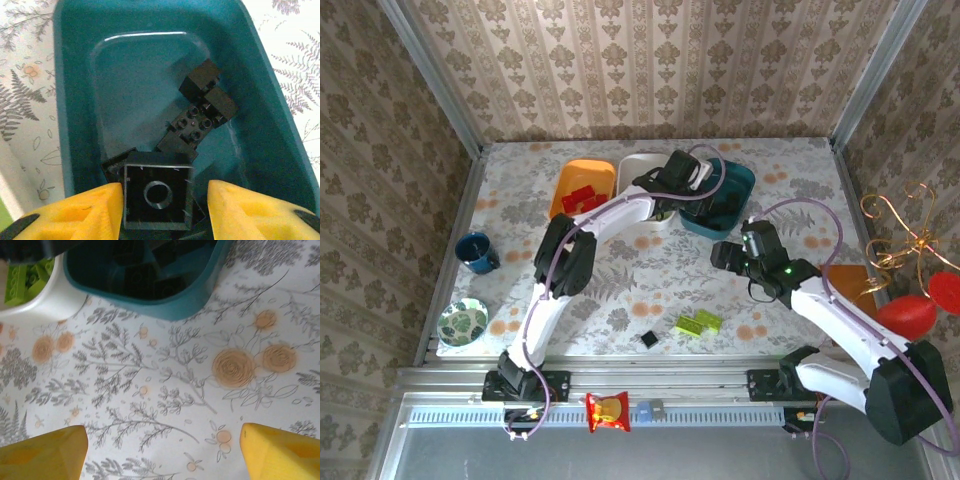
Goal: Sort the legos into containers by color
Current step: Place the lego in the container, then pick up the lego from the bottom-center of the table.
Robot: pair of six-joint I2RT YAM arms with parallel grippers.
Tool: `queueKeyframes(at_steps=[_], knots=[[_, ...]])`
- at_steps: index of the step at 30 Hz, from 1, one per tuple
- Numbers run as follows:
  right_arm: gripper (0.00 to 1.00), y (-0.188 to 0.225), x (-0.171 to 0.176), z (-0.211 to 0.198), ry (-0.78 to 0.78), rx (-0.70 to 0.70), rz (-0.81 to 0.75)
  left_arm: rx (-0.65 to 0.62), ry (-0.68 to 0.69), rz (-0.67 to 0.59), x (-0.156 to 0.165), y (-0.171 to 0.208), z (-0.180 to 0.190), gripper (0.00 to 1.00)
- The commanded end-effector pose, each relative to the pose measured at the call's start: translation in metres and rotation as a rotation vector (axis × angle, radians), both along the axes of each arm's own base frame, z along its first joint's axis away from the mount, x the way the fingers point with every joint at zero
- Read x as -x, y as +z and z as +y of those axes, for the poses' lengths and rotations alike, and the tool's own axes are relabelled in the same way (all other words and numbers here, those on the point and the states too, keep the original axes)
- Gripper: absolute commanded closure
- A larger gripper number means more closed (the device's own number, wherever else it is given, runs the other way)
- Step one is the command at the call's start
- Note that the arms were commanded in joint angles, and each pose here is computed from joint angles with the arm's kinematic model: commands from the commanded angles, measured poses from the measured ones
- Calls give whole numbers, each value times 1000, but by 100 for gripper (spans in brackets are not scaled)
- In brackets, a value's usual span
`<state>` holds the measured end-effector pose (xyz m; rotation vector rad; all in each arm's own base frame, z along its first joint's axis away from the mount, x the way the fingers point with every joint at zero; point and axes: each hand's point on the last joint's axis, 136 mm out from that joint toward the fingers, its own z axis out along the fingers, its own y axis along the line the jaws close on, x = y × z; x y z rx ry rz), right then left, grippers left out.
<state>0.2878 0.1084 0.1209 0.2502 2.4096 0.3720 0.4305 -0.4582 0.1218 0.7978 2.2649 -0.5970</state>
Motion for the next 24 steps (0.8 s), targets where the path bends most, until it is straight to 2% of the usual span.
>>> queueKeyframes(at_steps=[1, 4, 6, 11, 15, 17, 20, 24], knots=[[19, -8, 22, 21, 122, -34, 53, 96, -3, -19, 2, 55, 1, 39], [19, -10, 35, 42, 223, -20, 64, 159, 7, -59, 13, 87, 13, 29], [18, -10, 43, 56, 289, -4, 63, 199, 19, -75, 24, 105, 26, 26], [18, -12, 64, 104, 473, 6, 67, 308, 115, -147, 63, 137, 90, 14], [17, -21, 81, 138, 604, 63, 84, 279, 230, -203, 94, 135, 152, 9], [16, -29, 92, 155, 669, 104, 101, 262, 278, -219, 112, 130, 182, 0], [16, -40, 111, 182, 769, 143, 128, 227, 332, -242, 135, 120, 218, 0], [17, -66, 139, 205, 888, 272, 189, 176, 381, -244, 156, 103, 250, 0]])
